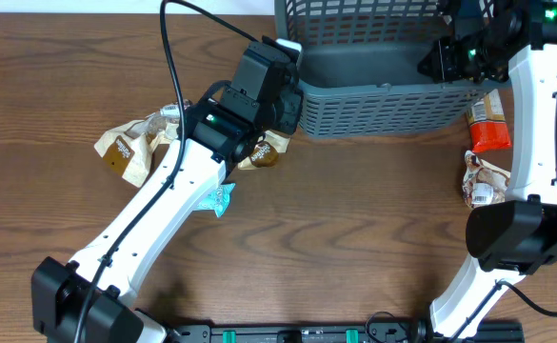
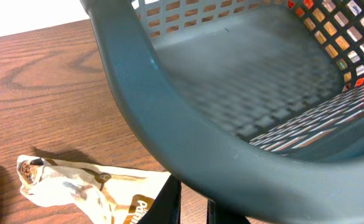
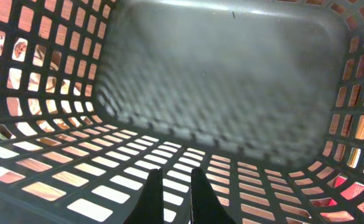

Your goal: Pack container

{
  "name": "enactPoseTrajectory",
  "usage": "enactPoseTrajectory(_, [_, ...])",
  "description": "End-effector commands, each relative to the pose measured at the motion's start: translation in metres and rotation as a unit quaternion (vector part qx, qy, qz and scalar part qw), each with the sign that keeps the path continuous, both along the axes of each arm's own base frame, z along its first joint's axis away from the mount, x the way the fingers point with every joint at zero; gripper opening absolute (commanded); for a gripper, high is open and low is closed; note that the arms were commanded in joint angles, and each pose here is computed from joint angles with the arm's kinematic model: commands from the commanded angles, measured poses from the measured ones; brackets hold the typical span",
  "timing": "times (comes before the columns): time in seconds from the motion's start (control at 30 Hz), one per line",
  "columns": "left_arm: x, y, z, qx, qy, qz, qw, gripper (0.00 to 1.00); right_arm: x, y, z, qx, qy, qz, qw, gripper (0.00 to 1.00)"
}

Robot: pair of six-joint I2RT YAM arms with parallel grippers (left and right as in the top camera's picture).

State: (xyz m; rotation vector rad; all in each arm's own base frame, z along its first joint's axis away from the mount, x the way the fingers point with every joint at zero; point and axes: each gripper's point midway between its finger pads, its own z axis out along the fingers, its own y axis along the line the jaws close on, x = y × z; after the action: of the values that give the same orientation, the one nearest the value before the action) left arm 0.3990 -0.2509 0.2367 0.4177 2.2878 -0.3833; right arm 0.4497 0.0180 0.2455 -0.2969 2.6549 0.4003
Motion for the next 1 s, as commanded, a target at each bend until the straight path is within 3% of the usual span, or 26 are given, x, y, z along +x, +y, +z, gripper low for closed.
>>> enactPoseTrajectory(0.0, [0.006, 0.000, -0.004, 0.003, -0.006, 0.003, 1.000, 0.06, -0.006, 0.006, -0.005, 0.000, 0.015, 0.012, 1.000, 0.01])
enactPoseTrajectory(0.33, [0.008, -0.001, -0.001, 0.000, -0.011, 0.003, 1.000, 0.06, -0.006, 0.007, -0.005, 0.000, 0.014, 0.012, 1.000, 0.01])
enactPoseTrajectory(0.4, [0.007, -0.001, -0.002, 0.001, -0.009, 0.002, 1.000, 0.10, -0.003, 0.006, -0.004, 0.000, 0.009, 0.012, 1.000, 0.01])
enactPoseTrajectory(0.43, [0.007, 0.000, -0.003, 0.002, -0.008, 0.002, 1.000, 0.17, -0.002, 0.006, -0.003, -0.001, 0.005, 0.012, 1.000, 0.04])
enactPoseTrajectory(0.5, [0.006, 0.000, -0.003, 0.003, -0.007, 0.002, 1.000, 0.49, 0.001, 0.007, -0.002, 0.001, -0.001, 0.013, 1.000, 0.31])
enactPoseTrajectory(0.57, [0.006, 0.000, -0.004, 0.004, -0.005, 0.003, 1.000, 0.59, 0.004, 0.012, 0.000, 0.008, -0.010, 0.019, 1.000, 0.48])
enactPoseTrajectory(0.6, [0.006, 0.000, -0.004, 0.004, -0.005, 0.002, 1.000, 0.59, 0.006, 0.014, 0.002, 0.011, -0.016, 0.022, 1.000, 0.55])
enactPoseTrajectory(0.77, [0.005, 0.001, -0.005, 0.005, -0.004, 0.002, 1.000, 0.59, 0.018, 0.028, 0.011, 0.025, -0.049, 0.040, 0.998, 0.69])
enactPoseTrajectory(0.97, [0.002, 0.003, -0.009, 0.011, 0.006, 0.002, 1.000, 0.59, 0.022, 0.056, 0.030, 0.060, -0.081, 0.075, 0.992, 0.72])
